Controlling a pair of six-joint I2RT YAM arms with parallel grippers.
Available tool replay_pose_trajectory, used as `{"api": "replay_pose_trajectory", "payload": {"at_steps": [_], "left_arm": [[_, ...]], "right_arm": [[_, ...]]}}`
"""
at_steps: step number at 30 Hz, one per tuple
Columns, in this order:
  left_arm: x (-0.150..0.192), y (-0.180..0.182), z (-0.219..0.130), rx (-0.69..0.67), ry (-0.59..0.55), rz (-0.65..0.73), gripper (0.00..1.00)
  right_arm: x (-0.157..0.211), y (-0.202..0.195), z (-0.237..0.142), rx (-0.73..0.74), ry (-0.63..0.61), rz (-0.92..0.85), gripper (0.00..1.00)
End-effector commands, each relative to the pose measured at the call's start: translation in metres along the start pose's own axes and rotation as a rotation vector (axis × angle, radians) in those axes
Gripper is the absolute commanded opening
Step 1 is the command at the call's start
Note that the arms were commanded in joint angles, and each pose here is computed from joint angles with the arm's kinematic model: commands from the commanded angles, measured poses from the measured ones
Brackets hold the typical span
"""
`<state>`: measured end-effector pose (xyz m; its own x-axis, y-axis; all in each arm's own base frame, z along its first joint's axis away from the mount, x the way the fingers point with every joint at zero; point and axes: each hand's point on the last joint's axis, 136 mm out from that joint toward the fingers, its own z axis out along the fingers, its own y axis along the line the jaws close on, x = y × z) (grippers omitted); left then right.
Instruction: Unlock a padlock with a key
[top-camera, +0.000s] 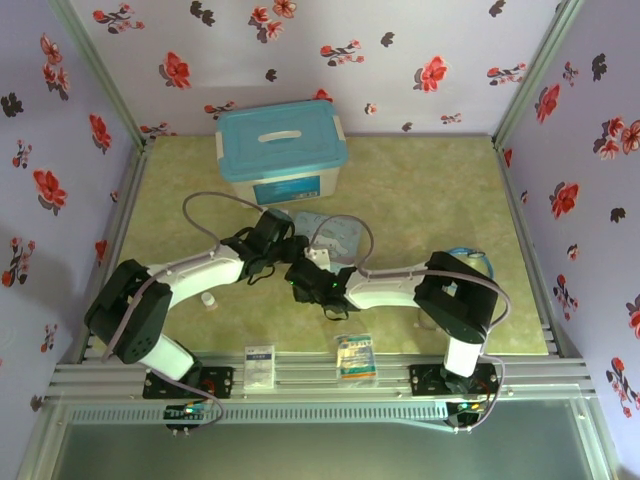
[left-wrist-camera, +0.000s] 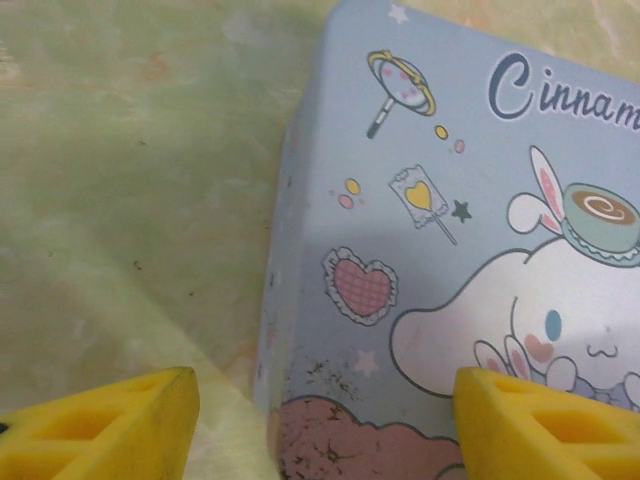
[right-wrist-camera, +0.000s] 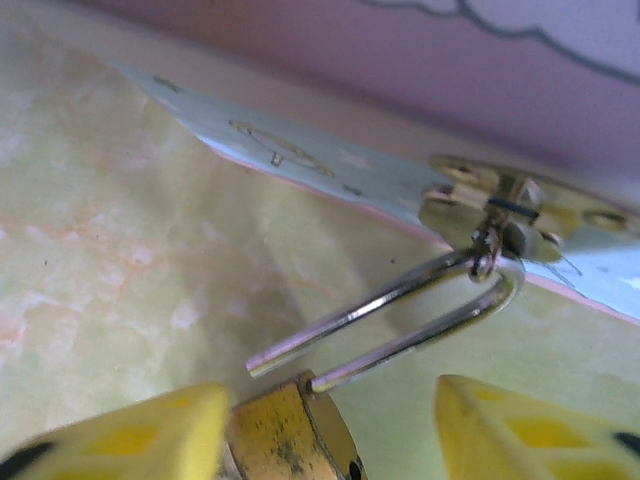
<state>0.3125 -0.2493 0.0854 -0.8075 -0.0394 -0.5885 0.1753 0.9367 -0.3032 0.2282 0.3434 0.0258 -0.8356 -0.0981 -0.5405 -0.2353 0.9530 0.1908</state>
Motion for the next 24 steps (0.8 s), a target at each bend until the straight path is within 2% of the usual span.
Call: {"api": "replay_pose_trajectory", "payload": {"at_steps": [1,12,17,24], "left_arm": [[0.007,-0.007,-0.008,0.028,0.022,0.019,0.68],[0.002,-0.007,-0.024,0.046,-0.011,-0.005,0.68],[-0.002,-0.009,-0.03,0.059,-0.031,-0.007,0.68],[0.002,-0.006,-0.034,0.053,-0.02,0.0,0.68]], "right_arm": [[0.021,-0.015,0.01,0.079,0.073,-0.055,0.5],[0.035,-0.055,-0.022,0.143,0.091,-0.072,0.51],[0.029,-0.033,-0.02,0.033,0.078,-0.093,0.54],[0.027,-0.026,-0.002,0.001,0.094,-0.023,0.53]]}}
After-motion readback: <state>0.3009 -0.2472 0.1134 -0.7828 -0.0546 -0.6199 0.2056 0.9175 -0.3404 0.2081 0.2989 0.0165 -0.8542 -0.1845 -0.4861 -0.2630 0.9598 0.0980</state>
